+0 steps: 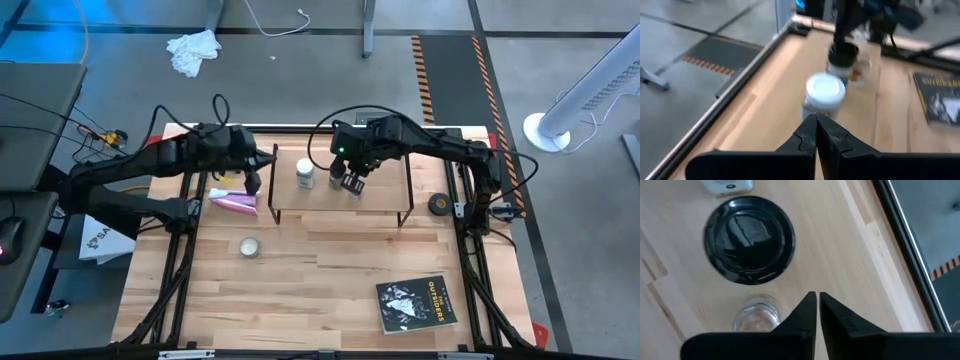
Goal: Shelf spices
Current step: Adjust the light green seasoning bottle on the shelf
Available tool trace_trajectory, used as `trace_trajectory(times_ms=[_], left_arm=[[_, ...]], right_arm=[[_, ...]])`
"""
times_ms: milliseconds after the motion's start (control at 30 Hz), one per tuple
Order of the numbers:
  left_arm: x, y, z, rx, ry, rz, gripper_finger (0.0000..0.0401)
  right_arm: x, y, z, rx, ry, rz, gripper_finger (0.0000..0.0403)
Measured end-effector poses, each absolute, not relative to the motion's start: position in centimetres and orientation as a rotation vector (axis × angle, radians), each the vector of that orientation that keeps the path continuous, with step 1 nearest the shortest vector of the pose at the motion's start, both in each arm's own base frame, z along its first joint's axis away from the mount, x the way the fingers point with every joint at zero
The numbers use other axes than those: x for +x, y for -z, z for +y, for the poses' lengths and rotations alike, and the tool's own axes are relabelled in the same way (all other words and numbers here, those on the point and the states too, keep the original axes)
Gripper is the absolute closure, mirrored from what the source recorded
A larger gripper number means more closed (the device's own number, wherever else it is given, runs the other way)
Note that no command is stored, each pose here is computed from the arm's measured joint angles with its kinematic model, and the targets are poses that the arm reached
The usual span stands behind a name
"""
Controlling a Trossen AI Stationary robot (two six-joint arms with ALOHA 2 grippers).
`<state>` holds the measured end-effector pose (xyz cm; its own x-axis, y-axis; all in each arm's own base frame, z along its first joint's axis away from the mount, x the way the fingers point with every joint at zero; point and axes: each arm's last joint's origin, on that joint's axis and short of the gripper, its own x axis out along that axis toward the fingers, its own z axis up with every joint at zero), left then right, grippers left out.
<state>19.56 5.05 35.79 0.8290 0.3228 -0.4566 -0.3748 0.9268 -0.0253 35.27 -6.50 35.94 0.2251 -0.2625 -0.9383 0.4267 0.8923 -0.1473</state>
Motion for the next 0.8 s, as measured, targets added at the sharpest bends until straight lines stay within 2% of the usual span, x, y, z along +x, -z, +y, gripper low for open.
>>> trace_trajectory(times_ms=[100,400,800], left_arm=[[19.3,-35.2,5.0,-0.093,-0.357,0.542,0.0401],[17.9,-33.9,4.9,-0.012,-0.433,0.737,0.0401],[17.8,-33.8,4.9,-0.006,-0.425,0.754,0.0401]], right_arm=[[35.6,-36.0,-6.2,0.150,0.450,1.233,0.0399],[36.0,-35.7,-6.2,0.127,0.421,1.217,0.0402],[37.1,-36.2,-6.4,0.173,0.400,1.091,0.0402]])
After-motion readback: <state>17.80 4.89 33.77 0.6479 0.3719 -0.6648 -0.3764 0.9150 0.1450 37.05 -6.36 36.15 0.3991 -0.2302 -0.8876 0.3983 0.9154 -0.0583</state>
